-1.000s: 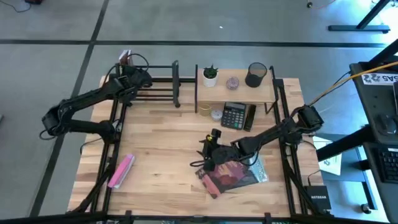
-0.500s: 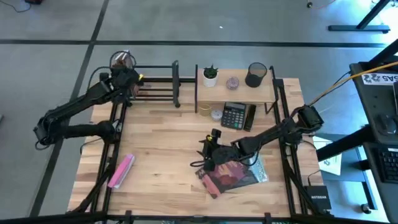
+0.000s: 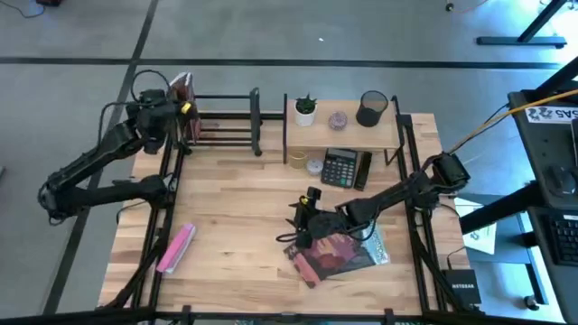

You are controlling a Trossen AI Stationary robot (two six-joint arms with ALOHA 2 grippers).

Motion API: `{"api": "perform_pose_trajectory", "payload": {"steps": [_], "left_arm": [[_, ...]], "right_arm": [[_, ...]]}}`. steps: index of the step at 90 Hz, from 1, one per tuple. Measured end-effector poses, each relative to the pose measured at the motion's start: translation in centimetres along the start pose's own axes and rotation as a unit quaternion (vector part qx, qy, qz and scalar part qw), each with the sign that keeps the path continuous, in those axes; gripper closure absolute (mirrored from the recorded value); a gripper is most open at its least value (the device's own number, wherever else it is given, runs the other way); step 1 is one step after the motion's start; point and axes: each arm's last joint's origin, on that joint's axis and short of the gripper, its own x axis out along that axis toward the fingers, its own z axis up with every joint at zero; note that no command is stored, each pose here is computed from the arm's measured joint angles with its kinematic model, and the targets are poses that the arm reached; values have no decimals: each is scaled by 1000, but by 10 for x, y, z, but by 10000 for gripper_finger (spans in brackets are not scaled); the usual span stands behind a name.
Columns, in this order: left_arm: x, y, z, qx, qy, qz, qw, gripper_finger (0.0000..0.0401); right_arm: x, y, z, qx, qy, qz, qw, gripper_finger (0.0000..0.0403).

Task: Stock shelves
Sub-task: Put the purple book into the book holder

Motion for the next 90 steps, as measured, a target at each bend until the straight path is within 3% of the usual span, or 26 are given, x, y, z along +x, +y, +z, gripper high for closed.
{"api": "perform_pose_trajectory", "payload": {"steps": [11, 25, 39, 45, 59, 76, 90], "left_arm": [[-8, -11, 2, -18, 3, -85, 996, 276], [-15, -40, -9, -25, 25, -213, 976, 276], [-14, -79, -35, -11, 31, -259, 965, 276], [-7, -94, -49, 8, 42, -247, 968, 276], [21, -106, -77, 57, 74, -136, 986, 276], [45, -84, -81, 74, 116, -50, 989, 276], [50, -65, -76, 76, 126, -13, 989, 276]], "right_arm": [[0, 0, 0, 0, 0, 0, 1000, 205], [0, 0, 0, -1, -1, 0, 1000, 205], [0, 0, 3, -4, -14, 2, 1000, 205], [0, 1, 4, -2, -17, 3, 1000, 205], [0, 1, 4, -1, -15, 13, 1000, 205], [0, 1, 3, 9, -14, 17, 1000, 205], [0, 1, 3, 10, -12, 19, 1000, 205]]}}
